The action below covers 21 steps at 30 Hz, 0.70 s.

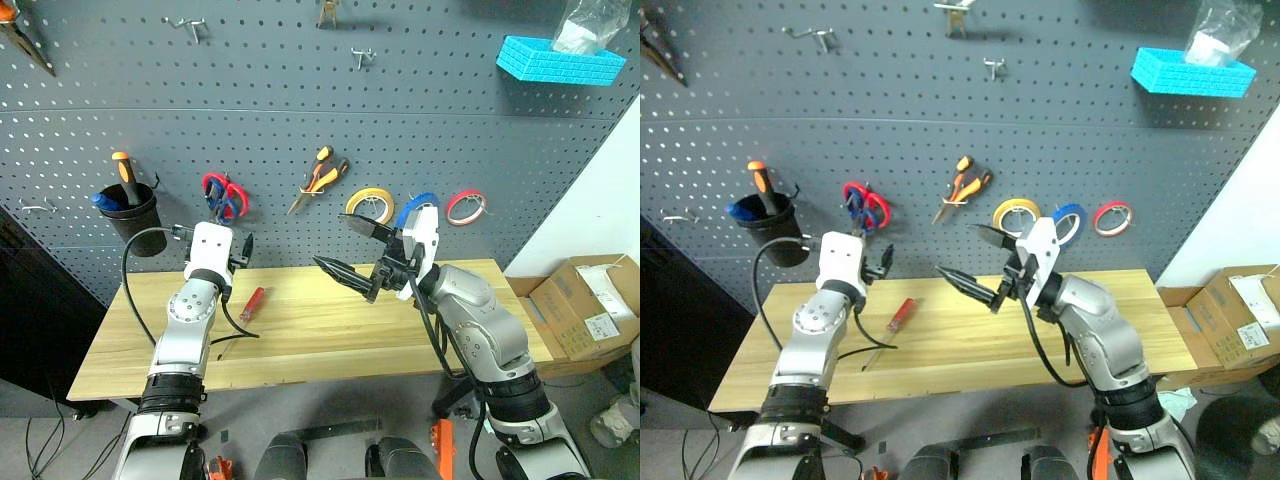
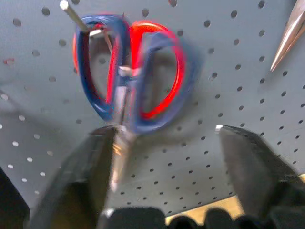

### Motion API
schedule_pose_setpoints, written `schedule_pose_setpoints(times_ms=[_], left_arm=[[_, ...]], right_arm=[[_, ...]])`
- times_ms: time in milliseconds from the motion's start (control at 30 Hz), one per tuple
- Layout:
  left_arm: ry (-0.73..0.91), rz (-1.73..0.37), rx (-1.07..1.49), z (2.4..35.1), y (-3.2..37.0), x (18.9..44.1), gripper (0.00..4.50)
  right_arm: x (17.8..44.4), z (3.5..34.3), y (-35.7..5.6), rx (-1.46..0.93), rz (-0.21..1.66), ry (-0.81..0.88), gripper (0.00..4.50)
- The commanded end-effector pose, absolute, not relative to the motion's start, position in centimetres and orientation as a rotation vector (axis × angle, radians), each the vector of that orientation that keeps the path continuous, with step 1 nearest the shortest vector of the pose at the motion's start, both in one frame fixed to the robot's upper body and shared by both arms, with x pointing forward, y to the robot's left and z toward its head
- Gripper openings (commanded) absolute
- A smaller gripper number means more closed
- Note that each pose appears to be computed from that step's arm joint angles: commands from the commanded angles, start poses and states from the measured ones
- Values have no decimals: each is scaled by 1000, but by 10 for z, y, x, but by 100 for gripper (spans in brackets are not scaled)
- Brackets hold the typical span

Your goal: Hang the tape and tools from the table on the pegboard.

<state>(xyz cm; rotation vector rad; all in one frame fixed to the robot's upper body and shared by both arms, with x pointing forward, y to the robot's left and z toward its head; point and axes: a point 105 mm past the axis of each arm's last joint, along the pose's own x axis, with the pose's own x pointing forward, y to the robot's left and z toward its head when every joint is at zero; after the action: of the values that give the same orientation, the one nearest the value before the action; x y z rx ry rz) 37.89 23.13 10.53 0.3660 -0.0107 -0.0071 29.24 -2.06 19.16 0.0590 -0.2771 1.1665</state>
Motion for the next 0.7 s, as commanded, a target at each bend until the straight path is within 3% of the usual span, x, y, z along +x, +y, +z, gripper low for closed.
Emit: schedule_pose_setpoints(times_ms=[33,333,533,700], left_arm=[[33,-20,399,102,236,374,449],[282,-87,400,53,242,354,449],[442,-146,342,29,256,367,449],[483,-177,305,27,258,380,449]], right_arm=[[285,201,-20,56,1171,-318,450],[290,188,2,20,1156,-259,450],[306,180,29,13,1135,-204,450],[303,176,38,0,1159,-184,450]])
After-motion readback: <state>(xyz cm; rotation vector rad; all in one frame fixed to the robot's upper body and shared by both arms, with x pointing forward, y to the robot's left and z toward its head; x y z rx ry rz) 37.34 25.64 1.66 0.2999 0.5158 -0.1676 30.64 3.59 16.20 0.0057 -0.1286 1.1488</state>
